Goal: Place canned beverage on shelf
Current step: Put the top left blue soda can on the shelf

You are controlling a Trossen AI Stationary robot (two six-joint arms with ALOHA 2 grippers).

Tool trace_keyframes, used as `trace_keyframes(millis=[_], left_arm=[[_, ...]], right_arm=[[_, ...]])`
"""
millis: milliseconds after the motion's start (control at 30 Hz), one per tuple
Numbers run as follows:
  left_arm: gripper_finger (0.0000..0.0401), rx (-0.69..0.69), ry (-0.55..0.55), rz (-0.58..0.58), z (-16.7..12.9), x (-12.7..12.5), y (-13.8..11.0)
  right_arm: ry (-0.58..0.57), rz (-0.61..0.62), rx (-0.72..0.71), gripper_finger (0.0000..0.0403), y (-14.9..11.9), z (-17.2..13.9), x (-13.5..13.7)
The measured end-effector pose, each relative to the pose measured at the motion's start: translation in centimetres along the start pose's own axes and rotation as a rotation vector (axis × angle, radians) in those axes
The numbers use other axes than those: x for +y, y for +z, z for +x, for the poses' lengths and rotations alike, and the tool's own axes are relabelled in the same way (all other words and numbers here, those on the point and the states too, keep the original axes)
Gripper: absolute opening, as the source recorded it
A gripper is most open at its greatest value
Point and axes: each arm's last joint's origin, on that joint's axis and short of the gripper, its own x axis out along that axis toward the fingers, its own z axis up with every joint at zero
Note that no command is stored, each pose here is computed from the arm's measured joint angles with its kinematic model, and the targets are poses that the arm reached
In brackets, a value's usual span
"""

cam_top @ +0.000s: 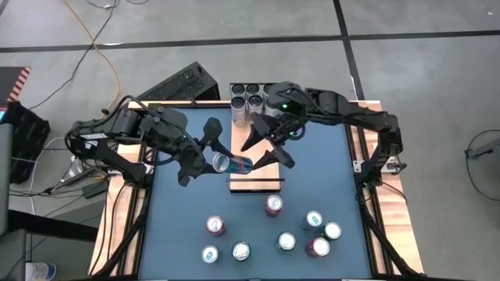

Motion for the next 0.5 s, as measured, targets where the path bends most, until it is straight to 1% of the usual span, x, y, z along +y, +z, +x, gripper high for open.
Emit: trace_keyframes(millis=[67, 200, 367, 500], left_arm=[[0.0227, 0.0, 0.0, 0.019, 0.0, 0.0, 0.0], [0.0227, -0.012, -0.018, 0.05, 0.0, -0.1, 0.0], [0.0227, -0.037, -0.034, 0.138, 0.0, -0.1, 0.1], [0.0227, -0.037, -0.033, 0.177, 0.0, -0.1, 0.1]], right_arm=[[0.038, -0.004, -0.008, 0.0296, 0.0, 0.6, -0.3], [0.074, 0.004, -0.007, 0.0305, -0.3, 1.6, -0.8], [0.078, -0.01, -0.017, 0.0347, -0.1, 1.5, -0.6], [0.075, -0.035, -0.026, 0.0376, 0.0, 1.6, -0.6]])
